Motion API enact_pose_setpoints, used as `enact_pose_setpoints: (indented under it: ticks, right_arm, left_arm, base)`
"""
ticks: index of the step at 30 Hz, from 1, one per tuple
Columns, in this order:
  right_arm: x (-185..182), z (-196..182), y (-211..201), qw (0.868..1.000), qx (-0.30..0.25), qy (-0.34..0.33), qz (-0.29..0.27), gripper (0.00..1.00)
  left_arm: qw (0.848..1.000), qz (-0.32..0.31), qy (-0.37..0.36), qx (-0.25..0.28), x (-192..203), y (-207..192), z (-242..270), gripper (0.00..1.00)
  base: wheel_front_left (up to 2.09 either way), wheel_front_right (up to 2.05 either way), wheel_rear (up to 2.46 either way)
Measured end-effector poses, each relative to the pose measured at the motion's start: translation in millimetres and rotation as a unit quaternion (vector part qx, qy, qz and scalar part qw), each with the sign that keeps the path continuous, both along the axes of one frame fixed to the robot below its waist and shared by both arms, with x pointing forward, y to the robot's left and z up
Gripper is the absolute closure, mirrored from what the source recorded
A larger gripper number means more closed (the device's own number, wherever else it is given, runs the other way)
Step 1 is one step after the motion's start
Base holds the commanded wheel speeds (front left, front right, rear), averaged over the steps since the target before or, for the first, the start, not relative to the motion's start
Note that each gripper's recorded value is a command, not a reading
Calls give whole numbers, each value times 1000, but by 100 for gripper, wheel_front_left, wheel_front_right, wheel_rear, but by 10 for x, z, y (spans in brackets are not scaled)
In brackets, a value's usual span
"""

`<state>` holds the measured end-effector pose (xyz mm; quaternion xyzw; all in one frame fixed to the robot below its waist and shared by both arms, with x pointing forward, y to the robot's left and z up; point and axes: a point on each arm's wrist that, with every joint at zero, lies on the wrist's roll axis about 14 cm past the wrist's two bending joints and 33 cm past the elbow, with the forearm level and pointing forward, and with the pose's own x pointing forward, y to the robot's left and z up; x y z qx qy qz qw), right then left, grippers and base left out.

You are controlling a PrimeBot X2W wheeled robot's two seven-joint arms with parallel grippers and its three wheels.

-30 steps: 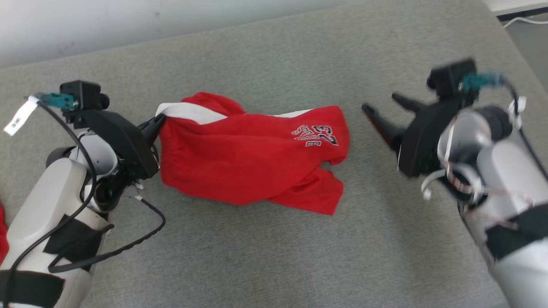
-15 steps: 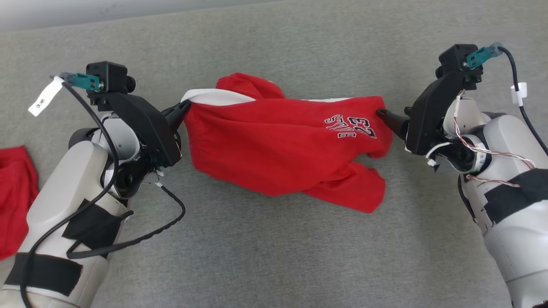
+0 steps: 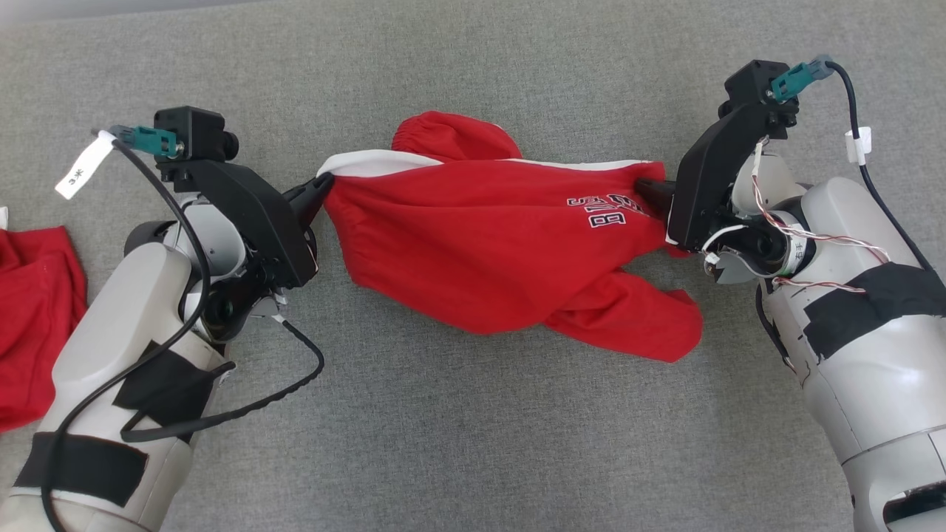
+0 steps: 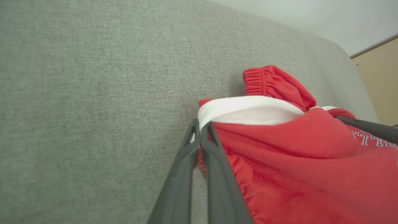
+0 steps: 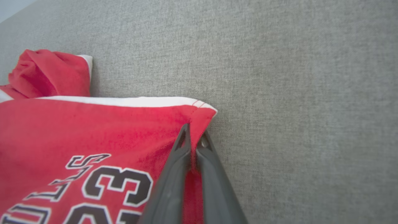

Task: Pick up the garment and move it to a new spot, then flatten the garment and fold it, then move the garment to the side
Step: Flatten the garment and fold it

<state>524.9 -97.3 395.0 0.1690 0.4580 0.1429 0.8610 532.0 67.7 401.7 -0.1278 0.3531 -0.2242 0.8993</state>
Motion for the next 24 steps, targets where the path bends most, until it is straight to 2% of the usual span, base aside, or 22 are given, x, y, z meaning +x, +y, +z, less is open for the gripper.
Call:
enact_pose_setpoints:
  ticks: [5, 8, 11, 14, 18, 20, 22, 23, 24]
  right_arm:
    - [104, 65, -42, 1000, -2, -24, -13, 100]
    - [373, 397, -123, 995, -3, -90, -34, 100]
    - [650, 833, -212, 983, -9, -175, -59, 100]
    - [879, 1360, -305, 959, -5, -269, -90, 100]
    - [1021, 2146, -453, 906, 12, -403, -129, 100]
    - [999, 2389, -517, 882, 18, -451, -136, 100]
    - [919, 2462, -583, 866, 10, -481, -133, 100]
    - [863, 2413, -630, 863, 2, -487, -132, 100]
    - [797, 2303, -675, 865, -7, -485, -128, 100]
  left_arm:
    - [1000, 16, -20, -11, 68, 26, 69, 100]
    - [996, 44, -73, -35, 273, 71, 356, 100]
    - [983, 72, -155, -70, 543, 100, 854, 100]
    - [960, 92, -246, -94, 736, 112, 1406, 100]
    - [907, 107, -384, -132, 788, 73, 2219, 100]
    - [883, 104, -435, -143, 711, 42, 2473, 100]
    - [872, 87, -461, -141, 589, -34, 2524, 100]
    - [872, 82, -462, -138, 521, -62, 2450, 100]
    - [879, 69, -452, -134, 430, -116, 2298, 100]
  base:
    - [0, 0, 0]
    - [0, 0, 0]
    - [0, 0, 0]
    - [0, 0, 0]
    - [0, 0, 0]
    - [0, 0, 0]
    - [0, 0, 0]
    - [0, 0, 0]
    - [0, 0, 0]
